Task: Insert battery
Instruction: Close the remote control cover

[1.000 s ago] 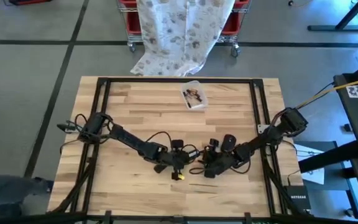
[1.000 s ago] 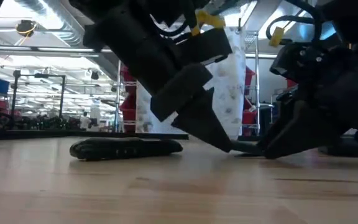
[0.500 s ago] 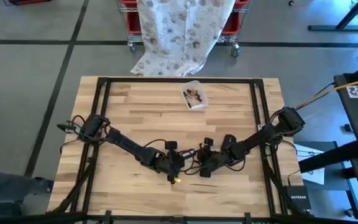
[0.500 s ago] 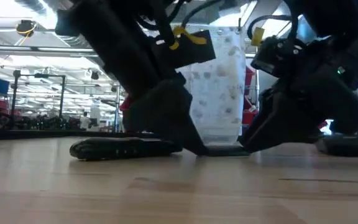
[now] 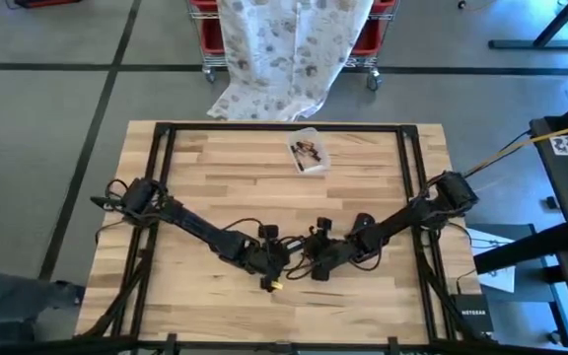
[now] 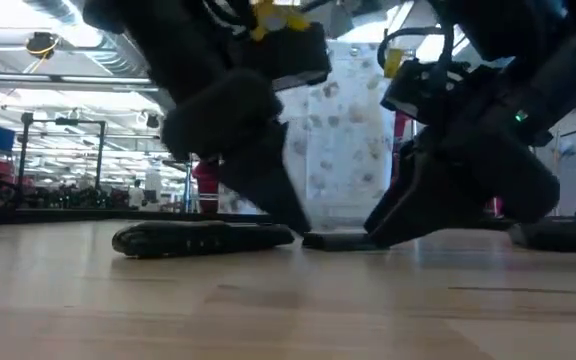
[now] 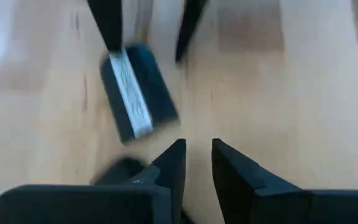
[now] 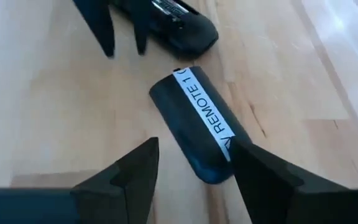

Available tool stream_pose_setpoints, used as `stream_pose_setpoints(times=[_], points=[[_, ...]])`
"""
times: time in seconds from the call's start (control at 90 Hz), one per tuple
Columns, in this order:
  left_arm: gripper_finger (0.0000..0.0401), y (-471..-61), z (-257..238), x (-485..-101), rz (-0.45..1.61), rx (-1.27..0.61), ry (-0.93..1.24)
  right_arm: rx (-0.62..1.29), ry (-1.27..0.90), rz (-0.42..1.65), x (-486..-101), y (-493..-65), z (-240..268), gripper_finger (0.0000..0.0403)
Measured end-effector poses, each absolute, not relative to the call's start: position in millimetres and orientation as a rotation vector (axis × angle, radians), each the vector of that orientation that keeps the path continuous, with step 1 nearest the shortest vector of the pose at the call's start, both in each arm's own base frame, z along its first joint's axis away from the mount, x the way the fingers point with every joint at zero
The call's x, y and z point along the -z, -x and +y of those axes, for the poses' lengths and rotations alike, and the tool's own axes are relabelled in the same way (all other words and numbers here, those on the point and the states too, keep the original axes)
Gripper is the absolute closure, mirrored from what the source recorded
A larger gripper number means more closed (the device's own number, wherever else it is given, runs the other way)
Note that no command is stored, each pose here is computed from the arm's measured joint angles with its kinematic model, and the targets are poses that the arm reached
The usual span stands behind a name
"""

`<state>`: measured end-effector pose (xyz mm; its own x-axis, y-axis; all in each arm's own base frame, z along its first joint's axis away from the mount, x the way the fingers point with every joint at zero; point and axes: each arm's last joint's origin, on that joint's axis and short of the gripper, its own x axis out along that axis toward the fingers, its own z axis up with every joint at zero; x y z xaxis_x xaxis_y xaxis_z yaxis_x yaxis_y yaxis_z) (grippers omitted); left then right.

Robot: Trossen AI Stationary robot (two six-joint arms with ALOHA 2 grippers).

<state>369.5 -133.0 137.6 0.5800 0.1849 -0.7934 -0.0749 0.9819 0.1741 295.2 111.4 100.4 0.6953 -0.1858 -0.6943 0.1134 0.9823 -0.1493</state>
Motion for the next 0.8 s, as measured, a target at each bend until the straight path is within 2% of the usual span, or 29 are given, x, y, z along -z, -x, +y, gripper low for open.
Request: stream_pose_setpoints(times=[0.233,0.533,0.8], points=[[0.0343,-375.6,-124.3,-123.9,0.955,-0.196,-0.100,0.246,0.062,0.815,-99.2,-297.2,96.0,0.0219],[0.0343,-381.9,-118.4,-118.4,0.885,-0.320,-0.174,0.189,0.084,0.795,-100.3,-302.1,93.1,0.0219],[0.0343,-370.0,-136.1,-161.9,0.864,-0.307,-0.159,0.167,0.053,0.770,-98.0,-308.5,87.6,0.0219]])
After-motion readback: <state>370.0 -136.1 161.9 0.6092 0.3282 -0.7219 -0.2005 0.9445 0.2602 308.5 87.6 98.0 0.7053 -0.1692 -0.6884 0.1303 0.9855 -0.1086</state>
